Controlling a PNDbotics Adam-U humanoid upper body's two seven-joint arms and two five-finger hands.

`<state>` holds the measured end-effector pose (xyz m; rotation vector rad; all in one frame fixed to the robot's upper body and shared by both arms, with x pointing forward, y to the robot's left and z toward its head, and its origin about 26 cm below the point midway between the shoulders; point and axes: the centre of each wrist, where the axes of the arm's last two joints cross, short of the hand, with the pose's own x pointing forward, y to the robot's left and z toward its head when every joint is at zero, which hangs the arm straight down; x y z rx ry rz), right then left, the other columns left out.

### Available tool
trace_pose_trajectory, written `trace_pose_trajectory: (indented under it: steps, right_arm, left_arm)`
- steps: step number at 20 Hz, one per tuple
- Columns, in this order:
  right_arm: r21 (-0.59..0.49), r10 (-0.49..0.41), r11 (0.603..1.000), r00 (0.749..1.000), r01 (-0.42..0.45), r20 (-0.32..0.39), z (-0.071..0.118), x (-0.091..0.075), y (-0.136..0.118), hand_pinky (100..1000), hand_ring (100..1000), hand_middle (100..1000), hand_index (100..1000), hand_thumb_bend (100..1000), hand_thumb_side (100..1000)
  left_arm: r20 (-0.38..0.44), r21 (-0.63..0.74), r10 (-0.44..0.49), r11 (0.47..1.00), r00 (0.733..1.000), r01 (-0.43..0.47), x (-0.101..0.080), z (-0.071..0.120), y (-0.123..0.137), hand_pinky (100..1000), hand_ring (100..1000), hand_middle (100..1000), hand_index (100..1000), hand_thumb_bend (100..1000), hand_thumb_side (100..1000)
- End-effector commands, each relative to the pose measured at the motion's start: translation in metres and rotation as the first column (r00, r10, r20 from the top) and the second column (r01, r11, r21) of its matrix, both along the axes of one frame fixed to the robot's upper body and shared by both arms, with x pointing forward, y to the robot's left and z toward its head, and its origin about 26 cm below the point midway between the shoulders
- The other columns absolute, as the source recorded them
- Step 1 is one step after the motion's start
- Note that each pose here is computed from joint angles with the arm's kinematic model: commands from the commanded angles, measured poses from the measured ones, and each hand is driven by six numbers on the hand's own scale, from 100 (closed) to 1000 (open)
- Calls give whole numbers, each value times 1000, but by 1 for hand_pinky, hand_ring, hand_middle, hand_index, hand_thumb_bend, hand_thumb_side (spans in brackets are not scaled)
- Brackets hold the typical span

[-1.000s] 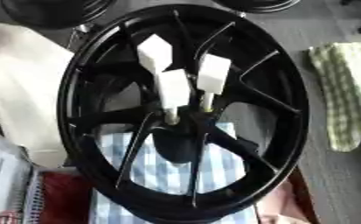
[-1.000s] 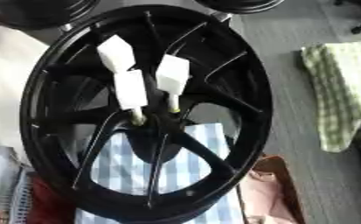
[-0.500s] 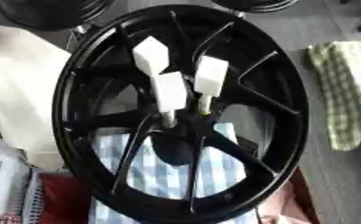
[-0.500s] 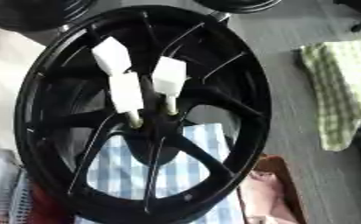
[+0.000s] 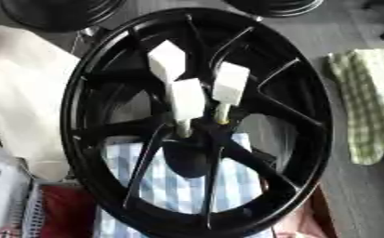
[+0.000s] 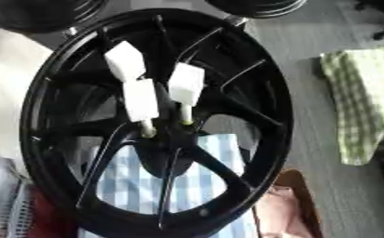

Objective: Pull the pin out of the wheel hub.

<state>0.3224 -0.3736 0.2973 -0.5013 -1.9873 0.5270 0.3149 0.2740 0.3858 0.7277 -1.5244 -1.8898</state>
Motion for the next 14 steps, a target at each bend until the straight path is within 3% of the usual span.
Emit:
trace_pose_trajectory:
  steps: [1, 14]
  right_arm:
    - [-24, 9, 1000, 1000, -9, 26, 11, -2, 2, 827, 665, 594, 651, 100, 484]
    - [-14, 42, 999, 999, -41, 15, 9, 2, 10, 828, 665, 594, 651, 100, 489]
  left_arm:
    - [7, 32, -29, 999, 1000, 29, 7, 5, -10, 781, 741, 692, 801, 414, 662]
    - [-5, 55, -147, 988, 989, 147, 39, 14, -60, 782, 743, 694, 802, 410, 657]
